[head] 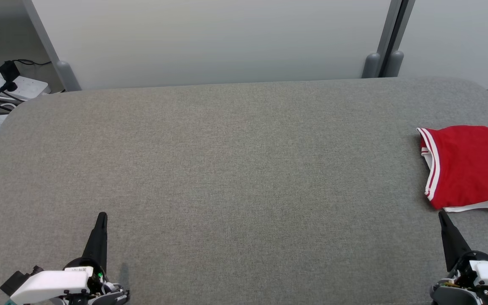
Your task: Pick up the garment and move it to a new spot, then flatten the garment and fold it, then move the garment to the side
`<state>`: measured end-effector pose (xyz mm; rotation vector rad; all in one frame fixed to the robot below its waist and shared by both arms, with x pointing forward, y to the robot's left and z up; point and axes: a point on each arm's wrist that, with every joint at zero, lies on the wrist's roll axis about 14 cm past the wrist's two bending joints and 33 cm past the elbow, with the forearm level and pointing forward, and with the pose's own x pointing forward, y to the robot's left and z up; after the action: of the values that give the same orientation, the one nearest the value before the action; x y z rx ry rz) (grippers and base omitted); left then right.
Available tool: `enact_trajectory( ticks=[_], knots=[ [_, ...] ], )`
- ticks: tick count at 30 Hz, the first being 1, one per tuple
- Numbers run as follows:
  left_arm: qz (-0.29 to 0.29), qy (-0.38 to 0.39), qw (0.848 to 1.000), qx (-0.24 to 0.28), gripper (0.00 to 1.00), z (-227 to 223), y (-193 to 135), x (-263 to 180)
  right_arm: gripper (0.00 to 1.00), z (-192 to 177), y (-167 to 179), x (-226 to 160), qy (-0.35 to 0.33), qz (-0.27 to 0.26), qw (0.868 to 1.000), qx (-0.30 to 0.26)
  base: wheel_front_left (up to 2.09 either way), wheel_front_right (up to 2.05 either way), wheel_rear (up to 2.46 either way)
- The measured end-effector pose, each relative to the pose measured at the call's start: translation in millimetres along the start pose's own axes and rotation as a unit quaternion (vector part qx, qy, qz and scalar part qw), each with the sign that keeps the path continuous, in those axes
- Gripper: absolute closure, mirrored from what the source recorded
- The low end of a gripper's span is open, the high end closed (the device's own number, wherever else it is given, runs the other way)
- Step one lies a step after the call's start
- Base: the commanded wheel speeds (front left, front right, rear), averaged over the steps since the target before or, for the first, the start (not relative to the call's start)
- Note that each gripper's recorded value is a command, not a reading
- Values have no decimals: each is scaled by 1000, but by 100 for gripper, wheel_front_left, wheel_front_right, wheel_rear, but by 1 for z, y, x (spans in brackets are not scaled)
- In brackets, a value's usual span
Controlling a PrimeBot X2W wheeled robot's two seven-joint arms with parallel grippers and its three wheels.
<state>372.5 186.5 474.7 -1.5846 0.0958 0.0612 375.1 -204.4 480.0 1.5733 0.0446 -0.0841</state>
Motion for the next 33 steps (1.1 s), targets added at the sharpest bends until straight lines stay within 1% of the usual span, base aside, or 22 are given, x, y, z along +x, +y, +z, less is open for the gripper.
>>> enact_trajectory(
  ticks=[33],
  knots=[
    [0, 0, 1000, 0, 100, 0, 0, 0, 100, 0, 0, 0, 0, 0, 1000, 0, 0, 0, 0]
  ],
)
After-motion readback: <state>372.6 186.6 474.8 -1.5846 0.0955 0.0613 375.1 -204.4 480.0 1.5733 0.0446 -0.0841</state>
